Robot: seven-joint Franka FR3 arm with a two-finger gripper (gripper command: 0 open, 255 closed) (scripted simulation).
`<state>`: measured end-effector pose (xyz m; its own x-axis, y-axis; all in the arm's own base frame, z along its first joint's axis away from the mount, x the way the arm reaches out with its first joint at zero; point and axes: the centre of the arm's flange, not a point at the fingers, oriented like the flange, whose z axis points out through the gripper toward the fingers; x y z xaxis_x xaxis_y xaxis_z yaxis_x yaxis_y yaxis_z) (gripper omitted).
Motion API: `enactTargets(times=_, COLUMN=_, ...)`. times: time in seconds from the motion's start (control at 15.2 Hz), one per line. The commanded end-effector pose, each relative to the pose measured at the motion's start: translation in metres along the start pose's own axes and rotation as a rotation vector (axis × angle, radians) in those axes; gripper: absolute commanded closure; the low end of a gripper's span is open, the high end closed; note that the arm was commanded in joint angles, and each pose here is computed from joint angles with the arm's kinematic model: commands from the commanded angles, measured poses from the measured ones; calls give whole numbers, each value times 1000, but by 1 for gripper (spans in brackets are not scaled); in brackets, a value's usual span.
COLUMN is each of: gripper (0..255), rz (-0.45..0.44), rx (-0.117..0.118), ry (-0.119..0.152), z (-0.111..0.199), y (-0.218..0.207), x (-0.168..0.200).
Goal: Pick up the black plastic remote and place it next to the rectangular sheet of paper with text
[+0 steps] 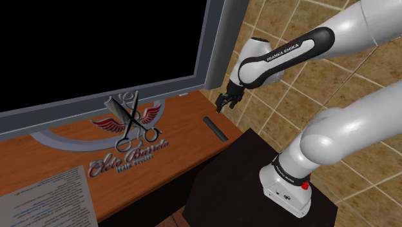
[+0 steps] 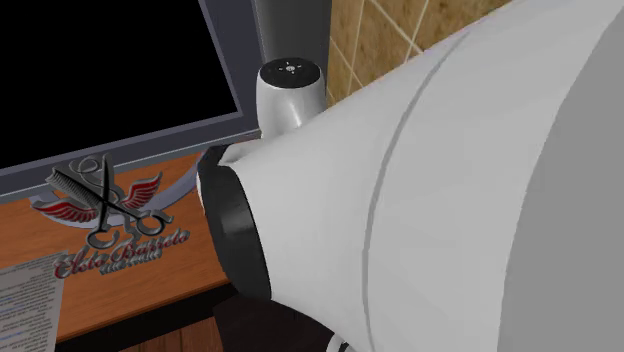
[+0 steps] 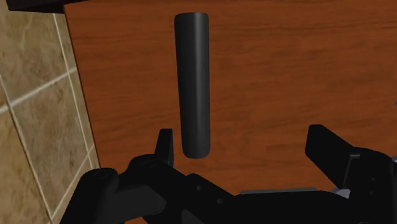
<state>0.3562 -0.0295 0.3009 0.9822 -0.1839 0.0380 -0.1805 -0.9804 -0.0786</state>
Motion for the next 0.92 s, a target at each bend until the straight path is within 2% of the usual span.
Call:
enactTargets(times=0.0, gripper=0, rz=11, rx=0, ry=-8, z=27, y=6, x=-1)
enactTargets(times=0.46, gripper=0, rz=47, rx=2, ry=-44, z=118, y=24, x=1)
enactTargets(times=0.86, gripper=0, rz=47, rx=2, ry=-44, z=145, y=24, x=-1)
